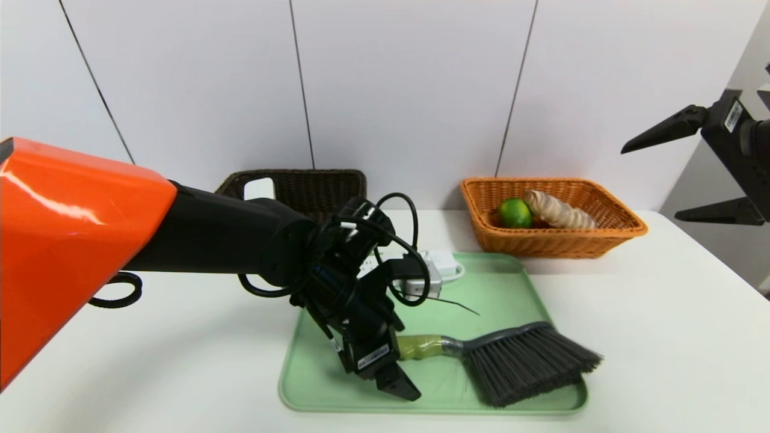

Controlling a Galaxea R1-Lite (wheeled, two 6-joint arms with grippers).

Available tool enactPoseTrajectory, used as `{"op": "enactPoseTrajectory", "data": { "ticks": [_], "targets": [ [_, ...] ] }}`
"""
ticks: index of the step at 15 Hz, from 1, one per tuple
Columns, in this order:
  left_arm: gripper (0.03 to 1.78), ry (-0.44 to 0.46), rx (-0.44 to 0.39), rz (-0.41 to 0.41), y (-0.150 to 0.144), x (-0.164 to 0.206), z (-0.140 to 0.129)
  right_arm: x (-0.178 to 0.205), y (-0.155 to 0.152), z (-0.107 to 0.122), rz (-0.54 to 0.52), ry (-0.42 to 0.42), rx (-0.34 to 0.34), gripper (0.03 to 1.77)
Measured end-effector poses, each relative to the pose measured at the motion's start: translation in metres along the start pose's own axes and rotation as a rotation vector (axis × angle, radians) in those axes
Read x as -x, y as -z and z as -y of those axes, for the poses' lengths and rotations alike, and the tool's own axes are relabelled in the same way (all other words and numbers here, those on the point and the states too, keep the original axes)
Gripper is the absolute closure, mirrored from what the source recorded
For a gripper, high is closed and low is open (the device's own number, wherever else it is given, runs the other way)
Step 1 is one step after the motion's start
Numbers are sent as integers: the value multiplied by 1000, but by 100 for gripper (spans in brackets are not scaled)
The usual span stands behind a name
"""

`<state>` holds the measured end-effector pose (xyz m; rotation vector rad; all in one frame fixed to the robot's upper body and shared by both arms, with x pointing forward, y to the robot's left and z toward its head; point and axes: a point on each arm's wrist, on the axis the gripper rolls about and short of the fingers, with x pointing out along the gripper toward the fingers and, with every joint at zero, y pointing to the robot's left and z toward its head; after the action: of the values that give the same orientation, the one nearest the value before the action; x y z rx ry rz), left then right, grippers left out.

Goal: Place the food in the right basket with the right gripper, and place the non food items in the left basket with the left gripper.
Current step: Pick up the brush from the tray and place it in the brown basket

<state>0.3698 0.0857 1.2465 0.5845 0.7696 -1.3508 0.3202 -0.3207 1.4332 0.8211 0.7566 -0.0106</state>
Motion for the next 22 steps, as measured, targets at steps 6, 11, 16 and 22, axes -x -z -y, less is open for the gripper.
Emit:
{"op": "enactPoseTrajectory", "data": {
  "ticks": [6,11,16,22],
  "targets": [
    [12,-1,3,-4,2,-1,-1,0,1,1,-3,2,0,9],
    [47,3,2,-9,3,-2,0,3,2,1,-1,-2,0,9],
    [122,4,7,-13,4,-2,0,7,3,0,10,-20,4,9],
    [139,-2,9,-7,2,-1,-1,11,3,-1,14,-35,9,9]
  ]
}}
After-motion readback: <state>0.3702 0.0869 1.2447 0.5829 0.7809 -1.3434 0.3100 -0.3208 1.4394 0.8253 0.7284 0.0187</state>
